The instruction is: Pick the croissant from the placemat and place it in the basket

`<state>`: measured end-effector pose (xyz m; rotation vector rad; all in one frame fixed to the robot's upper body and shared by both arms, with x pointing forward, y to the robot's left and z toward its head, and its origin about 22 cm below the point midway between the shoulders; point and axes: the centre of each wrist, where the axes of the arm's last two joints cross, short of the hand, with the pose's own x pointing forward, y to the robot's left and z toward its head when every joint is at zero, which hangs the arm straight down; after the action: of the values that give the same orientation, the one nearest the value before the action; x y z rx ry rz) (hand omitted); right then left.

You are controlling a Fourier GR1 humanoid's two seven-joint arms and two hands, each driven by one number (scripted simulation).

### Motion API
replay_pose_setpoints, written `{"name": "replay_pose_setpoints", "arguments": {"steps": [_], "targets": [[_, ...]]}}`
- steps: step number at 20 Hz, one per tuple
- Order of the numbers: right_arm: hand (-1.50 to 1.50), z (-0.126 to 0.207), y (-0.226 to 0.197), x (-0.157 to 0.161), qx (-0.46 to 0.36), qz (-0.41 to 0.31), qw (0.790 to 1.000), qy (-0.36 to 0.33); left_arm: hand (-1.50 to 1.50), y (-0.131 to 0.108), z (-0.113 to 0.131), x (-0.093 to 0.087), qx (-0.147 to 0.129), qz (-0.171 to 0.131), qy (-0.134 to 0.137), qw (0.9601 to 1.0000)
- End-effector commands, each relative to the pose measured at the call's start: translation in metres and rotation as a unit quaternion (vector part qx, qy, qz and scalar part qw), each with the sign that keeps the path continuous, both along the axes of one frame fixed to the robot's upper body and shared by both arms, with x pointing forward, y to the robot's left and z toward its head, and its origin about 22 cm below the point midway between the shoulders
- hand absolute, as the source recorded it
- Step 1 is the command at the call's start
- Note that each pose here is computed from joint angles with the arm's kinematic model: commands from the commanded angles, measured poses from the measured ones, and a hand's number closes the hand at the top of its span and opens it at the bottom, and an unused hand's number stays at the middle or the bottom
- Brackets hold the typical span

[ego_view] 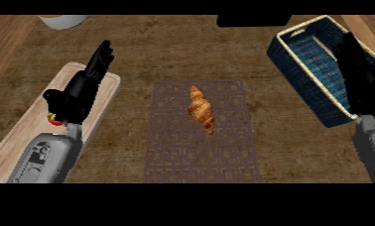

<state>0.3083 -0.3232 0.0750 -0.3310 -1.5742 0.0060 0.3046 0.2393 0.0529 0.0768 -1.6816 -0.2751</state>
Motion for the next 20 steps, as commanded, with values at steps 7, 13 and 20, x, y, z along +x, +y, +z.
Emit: {"name": "replay_pose_setpoints", "arguments": {"steps": [7, 13, 20], "targets": [[1.5, 0.03, 0.143, -0.029, -0.081, 0.244, 0.954, -0.156, 0.0, -0.004, -0.02, -0.028, -0.09, 0.074, 0.003, 0.9932], [-1.5, -0.013, 0.266, -0.061, -0.067, 0.125, 0.98, -0.139, 0.0, -0.012, -0.032, -0.047, -0.097, 0.085, 0.013, 0.9916], [-1.5, -0.029, 0.242, -0.023, -0.234, -0.034, 0.971, -0.035, 0.0, 0.001, -0.027, -0.049, -0.094, 0.107, 0.013, 0.9897]]}}
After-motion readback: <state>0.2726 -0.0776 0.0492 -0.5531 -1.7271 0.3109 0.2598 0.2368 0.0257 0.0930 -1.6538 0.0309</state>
